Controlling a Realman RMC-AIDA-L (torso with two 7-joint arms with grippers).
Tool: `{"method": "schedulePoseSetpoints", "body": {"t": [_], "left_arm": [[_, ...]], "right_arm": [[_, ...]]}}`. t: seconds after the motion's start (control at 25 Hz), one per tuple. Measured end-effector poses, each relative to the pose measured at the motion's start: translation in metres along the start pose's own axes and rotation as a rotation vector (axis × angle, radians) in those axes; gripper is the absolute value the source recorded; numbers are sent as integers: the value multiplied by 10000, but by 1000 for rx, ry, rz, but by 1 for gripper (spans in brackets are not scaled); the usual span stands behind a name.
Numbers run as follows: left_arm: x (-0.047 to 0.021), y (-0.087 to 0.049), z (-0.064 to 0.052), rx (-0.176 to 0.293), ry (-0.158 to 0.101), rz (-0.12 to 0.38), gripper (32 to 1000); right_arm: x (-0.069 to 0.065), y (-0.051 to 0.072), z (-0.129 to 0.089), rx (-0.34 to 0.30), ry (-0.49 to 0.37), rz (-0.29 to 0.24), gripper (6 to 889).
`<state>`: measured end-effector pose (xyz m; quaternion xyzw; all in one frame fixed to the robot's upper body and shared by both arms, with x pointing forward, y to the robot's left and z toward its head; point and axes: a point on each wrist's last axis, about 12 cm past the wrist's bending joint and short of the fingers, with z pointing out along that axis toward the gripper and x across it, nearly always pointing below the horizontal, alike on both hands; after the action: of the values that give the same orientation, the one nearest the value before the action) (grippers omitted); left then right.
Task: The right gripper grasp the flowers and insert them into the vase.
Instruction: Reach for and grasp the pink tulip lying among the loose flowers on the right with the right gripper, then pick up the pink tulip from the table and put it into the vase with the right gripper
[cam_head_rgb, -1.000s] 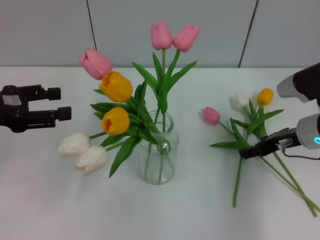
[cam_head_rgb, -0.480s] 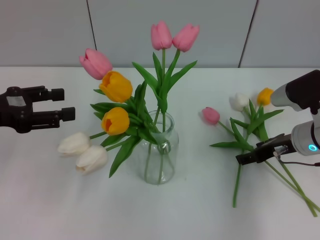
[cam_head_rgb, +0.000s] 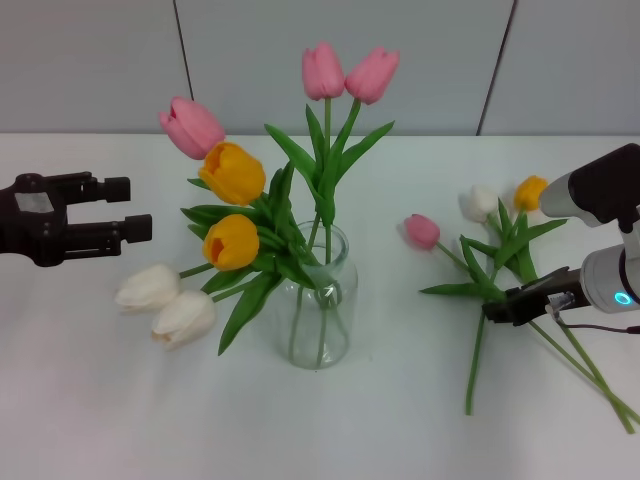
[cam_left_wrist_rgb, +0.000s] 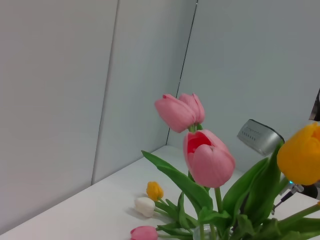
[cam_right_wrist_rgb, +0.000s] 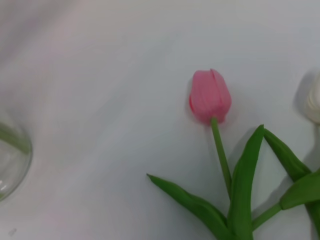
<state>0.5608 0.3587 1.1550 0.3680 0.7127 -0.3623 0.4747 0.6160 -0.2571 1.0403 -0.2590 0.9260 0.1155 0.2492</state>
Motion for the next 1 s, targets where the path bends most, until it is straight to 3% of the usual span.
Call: {"method": "schedulePoseSetpoints", "body": {"t": [0.12, 0.32, 0.56, 0.68, 0.88, 1.0], "left_arm": [[-1, 0, 0, 0, 0, 0, 774], [12, -3, -10, -2, 1, -3, 773], [29, -9, -26, -5, 2, -6, 773], [34, -10, -29, -6, 3, -7, 774], [72, -16, -95, -20, 6, -15, 774], [87, -19, -117, -24, 7, -18, 774]], "right_arm": [[1, -3, -3, 0, -6, 3, 568], [-2, -15, -14, -2, -25, 11, 325], [15, -43, -31, 7, -33, 13, 127], [36, -103, -83, 20, -66, 30, 77], [18, -209, -342, -21, -224, 73, 74], [56, -259, -651, -80, -436, 92, 73]]}}
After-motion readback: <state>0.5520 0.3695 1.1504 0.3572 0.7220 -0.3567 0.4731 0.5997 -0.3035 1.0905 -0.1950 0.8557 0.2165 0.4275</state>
